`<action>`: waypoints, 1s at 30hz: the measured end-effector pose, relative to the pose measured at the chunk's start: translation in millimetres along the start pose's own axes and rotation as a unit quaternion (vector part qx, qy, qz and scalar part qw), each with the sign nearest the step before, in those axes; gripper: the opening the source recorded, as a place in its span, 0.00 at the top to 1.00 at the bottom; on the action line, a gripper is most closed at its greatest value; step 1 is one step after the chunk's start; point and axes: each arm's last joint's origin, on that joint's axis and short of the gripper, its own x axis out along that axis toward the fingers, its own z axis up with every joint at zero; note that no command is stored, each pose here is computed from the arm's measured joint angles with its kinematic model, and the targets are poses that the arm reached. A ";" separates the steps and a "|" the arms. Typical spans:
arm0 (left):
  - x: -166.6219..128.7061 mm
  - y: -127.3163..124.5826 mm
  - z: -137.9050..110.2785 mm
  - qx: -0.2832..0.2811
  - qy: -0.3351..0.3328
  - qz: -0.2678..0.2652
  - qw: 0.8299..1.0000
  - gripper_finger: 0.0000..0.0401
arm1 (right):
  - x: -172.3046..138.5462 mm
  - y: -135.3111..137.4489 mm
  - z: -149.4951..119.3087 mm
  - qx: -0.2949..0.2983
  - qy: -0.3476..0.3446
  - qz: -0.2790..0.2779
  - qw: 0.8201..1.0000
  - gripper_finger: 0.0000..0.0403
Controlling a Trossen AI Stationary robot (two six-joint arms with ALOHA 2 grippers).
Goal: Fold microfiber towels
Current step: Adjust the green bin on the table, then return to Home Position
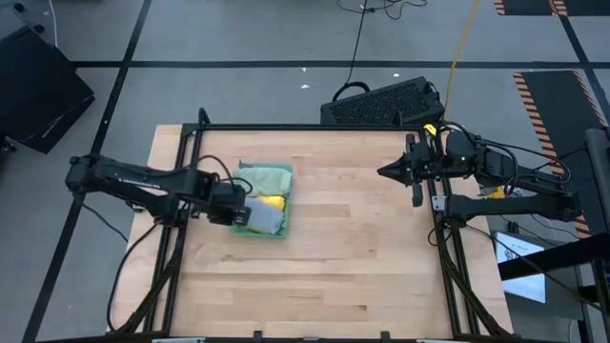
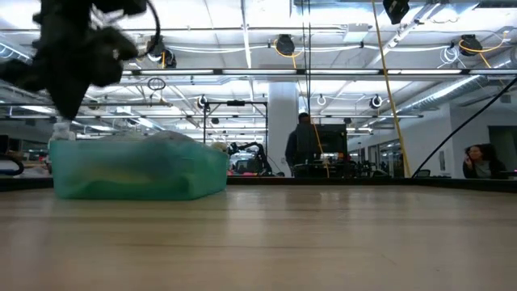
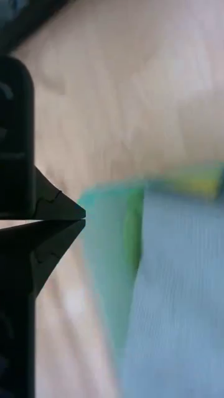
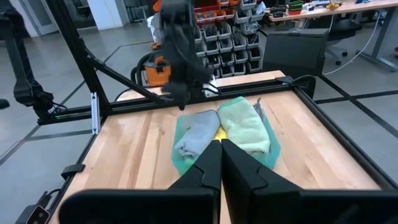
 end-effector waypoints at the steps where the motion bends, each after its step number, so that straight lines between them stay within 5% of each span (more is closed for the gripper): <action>1: -8.7 -4.5 -1.9 0.007 -0.004 -0.018 1.000 0.99 | 0.0 0.1 0.0 0.000 0.000 0.001 1.000 1.00; 4: -38.7 -14.8 -6.7 0.044 -0.039 -0.055 0.997 0.99 | -0.2 0.3 0.0 0.000 0.000 0.002 1.000 1.00; 7: -77.0 -31.3 -11.1 0.166 -0.097 -0.115 0.974 0.98 | -2.8 0.9 0.6 -0.004 -0.005 0.003 1.000 1.00; 10: -117.6 -42.9 -15.8 0.310 -0.158 -0.157 0.924 0.98 | -8.5 2.2 1.9 -0.007 -0.016 0.003 1.000 1.00; 14: -160.0 -50.2 -18.8 0.460 -0.262 -0.164 0.832 0.98 | -19.1 4.6 3.7 -0.007 -0.036 0.005 0.999 1.00; 18: -187.4 -58.3 -16.4 0.474 -0.402 -0.151 0.769 0.98 | -30.0 6.8 4.4 -0.021 -0.052 0.002 0.998 1.00; 23: -193.1 -71.4 -11.2 0.511 -0.475 -0.167 0.697 0.98 | -32.1 6.0 -3.8 -0.067 -0.068 -0.010 0.995 1.00; 30: -158.8 -81.9 -3.3 0.504 -0.485 -0.186 0.690 0.99 | -9.0 -2.1 -38.1 -0.078 -0.066 -0.008 0.995 1.00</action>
